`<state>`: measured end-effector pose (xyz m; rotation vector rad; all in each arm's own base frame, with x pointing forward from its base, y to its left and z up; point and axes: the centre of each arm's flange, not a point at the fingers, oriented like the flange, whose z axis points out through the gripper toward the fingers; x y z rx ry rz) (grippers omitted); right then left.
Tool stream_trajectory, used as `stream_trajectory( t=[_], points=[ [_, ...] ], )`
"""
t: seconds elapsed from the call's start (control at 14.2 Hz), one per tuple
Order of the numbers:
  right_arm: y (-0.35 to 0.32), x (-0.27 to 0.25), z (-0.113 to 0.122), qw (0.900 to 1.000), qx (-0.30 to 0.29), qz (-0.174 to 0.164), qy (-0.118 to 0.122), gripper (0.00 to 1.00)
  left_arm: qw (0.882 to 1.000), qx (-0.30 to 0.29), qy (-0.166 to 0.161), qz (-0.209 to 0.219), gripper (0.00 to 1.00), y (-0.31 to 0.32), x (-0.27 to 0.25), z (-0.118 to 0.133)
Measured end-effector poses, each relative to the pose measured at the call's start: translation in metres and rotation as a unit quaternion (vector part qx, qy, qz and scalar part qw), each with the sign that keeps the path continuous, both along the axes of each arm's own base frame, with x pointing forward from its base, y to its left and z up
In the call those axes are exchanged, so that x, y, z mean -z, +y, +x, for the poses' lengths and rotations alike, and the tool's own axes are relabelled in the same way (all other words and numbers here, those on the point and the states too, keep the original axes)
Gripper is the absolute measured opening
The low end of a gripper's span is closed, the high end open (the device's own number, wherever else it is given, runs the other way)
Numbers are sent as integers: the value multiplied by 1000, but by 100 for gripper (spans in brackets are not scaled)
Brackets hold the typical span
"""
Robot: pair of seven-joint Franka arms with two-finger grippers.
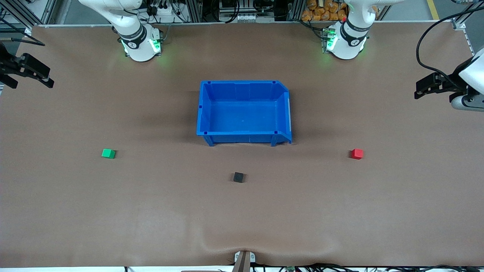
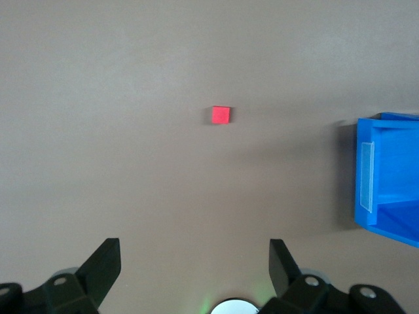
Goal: Attach green and red cubes to black cube
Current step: 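Reach the right gripper to the green cube while the left gripper reaches the red cube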
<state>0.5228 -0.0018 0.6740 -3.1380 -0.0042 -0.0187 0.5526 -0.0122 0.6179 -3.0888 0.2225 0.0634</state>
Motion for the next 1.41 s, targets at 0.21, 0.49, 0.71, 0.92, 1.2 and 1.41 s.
stream_trajectory(
  t=[0.21, 0.49, 0.71, 0.92, 1.2, 1.41],
  points=[
    [0, 4, 1, 1000, 0, 0, 7, 100, 1000, 0, 1, 0, 100, 0, 1, 0],
    [-2, 6, 1, 1000, 2, 0, 11, 100, 1000, 0, 4, 0, 100, 0, 4, 1],
    [-6, 18, 8, 1000, 6, 2, 22, 100, 1000, 3, 14, 0, 100, -3, 15, 7],
    [-29, 47, 27, 999, 25, 5, 37, 100, 1000, 3, 27, -1, 100, -3, 29, 13],
    [-45, 89, 48, 997, 37, 12, 68, 100, 999, -11, 21, -25, 100, 6, 64, 23],
    [-47, 112, 58, 995, 37, 15, 87, 100, 999, -24, 16, -44, 100, 13, 98, 30]
  ],
)
